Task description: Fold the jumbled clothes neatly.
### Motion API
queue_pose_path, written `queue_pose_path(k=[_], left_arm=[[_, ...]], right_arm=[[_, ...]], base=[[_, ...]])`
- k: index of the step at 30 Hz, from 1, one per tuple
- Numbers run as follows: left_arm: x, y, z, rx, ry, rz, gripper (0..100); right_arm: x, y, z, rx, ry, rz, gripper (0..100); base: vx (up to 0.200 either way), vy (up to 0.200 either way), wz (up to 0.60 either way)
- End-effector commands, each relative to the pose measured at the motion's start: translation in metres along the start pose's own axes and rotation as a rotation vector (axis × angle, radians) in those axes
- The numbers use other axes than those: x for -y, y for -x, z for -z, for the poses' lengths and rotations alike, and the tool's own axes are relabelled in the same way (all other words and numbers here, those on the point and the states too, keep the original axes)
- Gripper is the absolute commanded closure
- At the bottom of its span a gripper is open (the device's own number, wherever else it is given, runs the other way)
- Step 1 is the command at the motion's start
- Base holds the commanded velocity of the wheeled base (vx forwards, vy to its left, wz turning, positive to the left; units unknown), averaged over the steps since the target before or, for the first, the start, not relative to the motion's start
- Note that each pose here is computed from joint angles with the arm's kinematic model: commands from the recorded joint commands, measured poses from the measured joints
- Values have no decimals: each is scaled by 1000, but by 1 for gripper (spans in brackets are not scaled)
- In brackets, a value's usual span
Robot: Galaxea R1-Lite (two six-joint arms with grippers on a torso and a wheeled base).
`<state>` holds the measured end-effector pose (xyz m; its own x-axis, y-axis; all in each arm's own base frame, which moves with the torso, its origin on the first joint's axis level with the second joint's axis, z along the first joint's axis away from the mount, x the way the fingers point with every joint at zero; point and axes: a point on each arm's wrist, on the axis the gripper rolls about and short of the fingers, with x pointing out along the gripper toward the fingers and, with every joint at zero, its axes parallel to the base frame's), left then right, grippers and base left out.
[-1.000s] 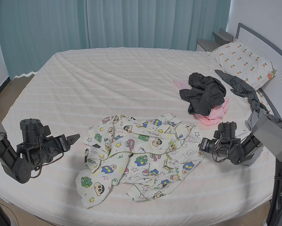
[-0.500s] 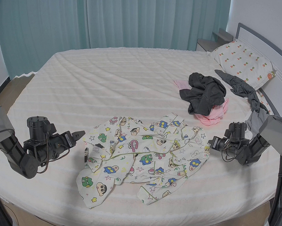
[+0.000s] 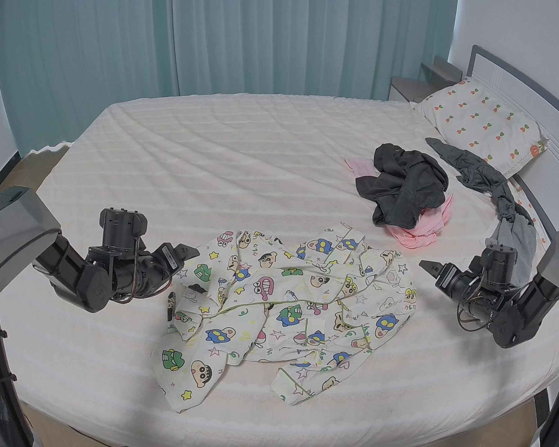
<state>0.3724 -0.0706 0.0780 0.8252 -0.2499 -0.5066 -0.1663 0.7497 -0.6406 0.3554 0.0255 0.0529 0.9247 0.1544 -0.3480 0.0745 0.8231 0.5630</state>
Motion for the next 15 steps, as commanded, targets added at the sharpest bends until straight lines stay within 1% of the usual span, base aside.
queue_pose_path(k=[1,3,6,11,12,15], left_arm=[[1,-34,3,-30,52,-14,0],[0,-40,6,-35,51,-20,0],[-1,-44,12,-46,46,-32,0],[-1,-44,13,-53,46,-38,0],[-3,-44,15,-66,47,-51,0],[-5,-48,17,-70,46,-55,0]], right_arm=[[0,33,3,20,-61,-93,0],[1,33,4,34,-60,-104,0],[3,36,7,25,-59,-104,0],[3,35,8,19,-59,-104,0],[1,36,9,15,-59,-108,0],[1,37,9,16,-60,-110,0]], base=[[0,0,0],[0,0,0],[0,0,0],[0,0,0],[0,0,0],[0,0,0]])
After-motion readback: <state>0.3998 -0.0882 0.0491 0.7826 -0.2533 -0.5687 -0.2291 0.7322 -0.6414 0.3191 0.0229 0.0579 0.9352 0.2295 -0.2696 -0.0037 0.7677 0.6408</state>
